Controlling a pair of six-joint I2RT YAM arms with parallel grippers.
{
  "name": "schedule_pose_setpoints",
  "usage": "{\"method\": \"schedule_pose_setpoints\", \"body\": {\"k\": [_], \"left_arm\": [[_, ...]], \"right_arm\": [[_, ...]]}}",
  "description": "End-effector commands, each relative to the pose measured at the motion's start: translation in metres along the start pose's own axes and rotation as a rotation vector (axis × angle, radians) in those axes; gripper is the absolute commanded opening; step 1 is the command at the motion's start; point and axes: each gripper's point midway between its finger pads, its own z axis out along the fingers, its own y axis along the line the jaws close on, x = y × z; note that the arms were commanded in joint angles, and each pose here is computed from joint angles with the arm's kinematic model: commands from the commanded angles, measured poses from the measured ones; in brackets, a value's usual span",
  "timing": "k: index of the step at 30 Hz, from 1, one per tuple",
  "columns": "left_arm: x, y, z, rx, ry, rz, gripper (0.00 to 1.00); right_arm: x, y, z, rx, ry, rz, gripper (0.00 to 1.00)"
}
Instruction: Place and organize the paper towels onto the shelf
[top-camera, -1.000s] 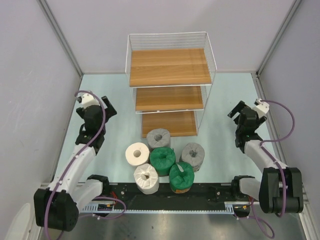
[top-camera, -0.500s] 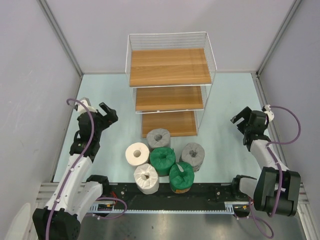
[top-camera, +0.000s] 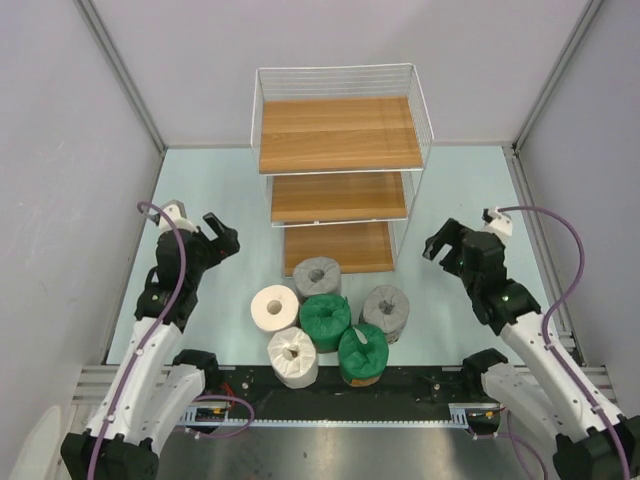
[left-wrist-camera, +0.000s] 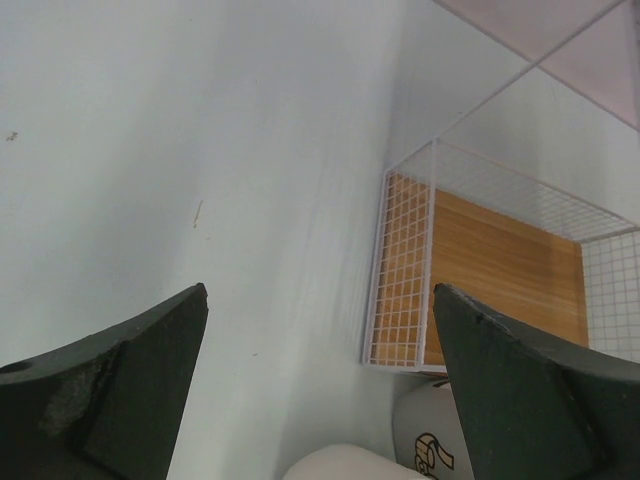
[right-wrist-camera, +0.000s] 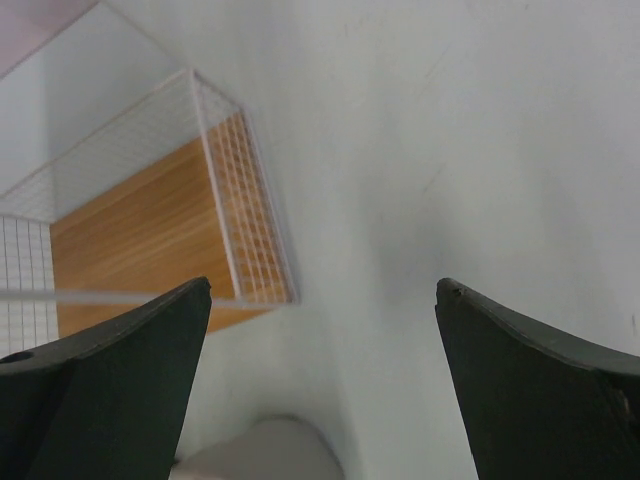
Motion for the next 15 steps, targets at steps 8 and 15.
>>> {"method": "schedule_pose_setpoints", "body": {"k": [8,15], "left_arm": [[0.008,-0.019,-0.022,0.062,-0.022,0.066,1.00],[0.015,-0.016,-0.025,0.065,-0.013,0.064,1.00]], "right_arm": [[0.067,0.031,-0.065,-0.076,0.233,-0.108,0.98],[0.097,0.058,-0.090,-0.197,0.326,-0.168,0.94]]}}
